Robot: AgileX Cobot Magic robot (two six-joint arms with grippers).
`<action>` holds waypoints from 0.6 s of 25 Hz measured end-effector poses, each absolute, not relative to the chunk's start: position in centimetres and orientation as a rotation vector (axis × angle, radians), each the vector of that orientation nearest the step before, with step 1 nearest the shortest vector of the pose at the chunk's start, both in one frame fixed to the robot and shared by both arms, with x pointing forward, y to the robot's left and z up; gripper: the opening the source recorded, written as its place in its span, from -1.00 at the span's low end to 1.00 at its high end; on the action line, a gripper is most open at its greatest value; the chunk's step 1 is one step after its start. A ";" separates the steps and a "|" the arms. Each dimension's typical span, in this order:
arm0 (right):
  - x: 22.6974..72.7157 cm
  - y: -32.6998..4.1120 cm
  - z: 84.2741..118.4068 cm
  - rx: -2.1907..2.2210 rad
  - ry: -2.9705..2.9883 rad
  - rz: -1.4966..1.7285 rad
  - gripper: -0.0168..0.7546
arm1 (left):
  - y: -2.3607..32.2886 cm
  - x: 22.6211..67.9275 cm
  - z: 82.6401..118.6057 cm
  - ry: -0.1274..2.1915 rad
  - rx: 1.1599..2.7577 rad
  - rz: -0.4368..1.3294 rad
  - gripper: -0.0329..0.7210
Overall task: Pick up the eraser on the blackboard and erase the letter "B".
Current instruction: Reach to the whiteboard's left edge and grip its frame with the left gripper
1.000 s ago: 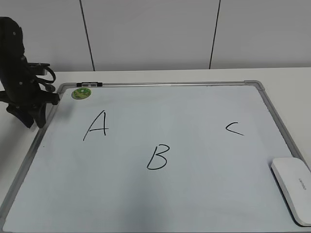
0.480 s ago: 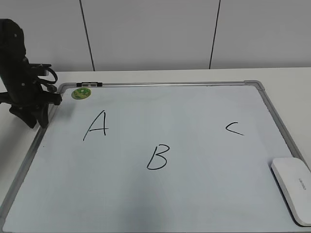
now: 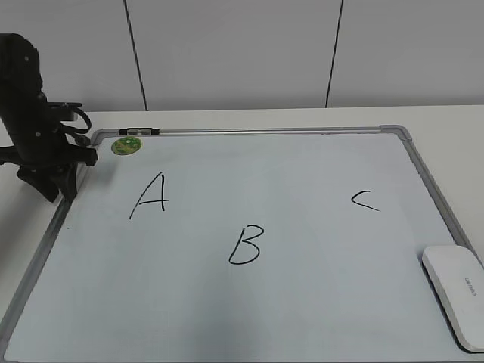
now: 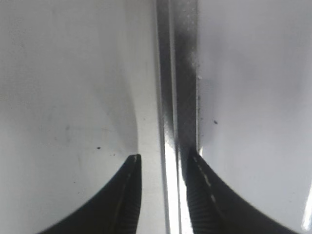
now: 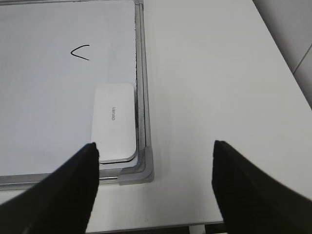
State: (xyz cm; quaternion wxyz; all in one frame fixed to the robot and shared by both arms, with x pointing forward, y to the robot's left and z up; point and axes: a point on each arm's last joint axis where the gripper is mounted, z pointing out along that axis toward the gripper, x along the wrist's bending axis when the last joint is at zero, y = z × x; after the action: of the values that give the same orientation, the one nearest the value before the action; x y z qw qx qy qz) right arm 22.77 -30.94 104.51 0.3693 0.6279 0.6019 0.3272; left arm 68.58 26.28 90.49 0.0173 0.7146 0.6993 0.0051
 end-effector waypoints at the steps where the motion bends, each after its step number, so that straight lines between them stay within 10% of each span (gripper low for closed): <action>1: 22.8 -30.9 104.5 1.612 1.545 0.840 0.43 | 26.3 68.6 90.4 2.174 2.219 0.012 -0.27; 8: 22.8 -30.9 104.5 1.612 1.545 0.840 0.43 | 26.2 68.7 90.2 2.175 2.215 0.006 -0.30; 15: 22.8 -30.9 104.5 1.612 1.545 0.840 0.43 | 26.2 68.7 90.3 2.189 2.195 -0.003 -0.85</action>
State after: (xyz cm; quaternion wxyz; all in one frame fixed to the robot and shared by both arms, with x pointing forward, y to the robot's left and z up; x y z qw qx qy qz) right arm 22.77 -30.94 104.51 0.3693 0.6279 0.6019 0.3272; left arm 68.71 26.15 90.28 0.0207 0.7079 0.7060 -0.0010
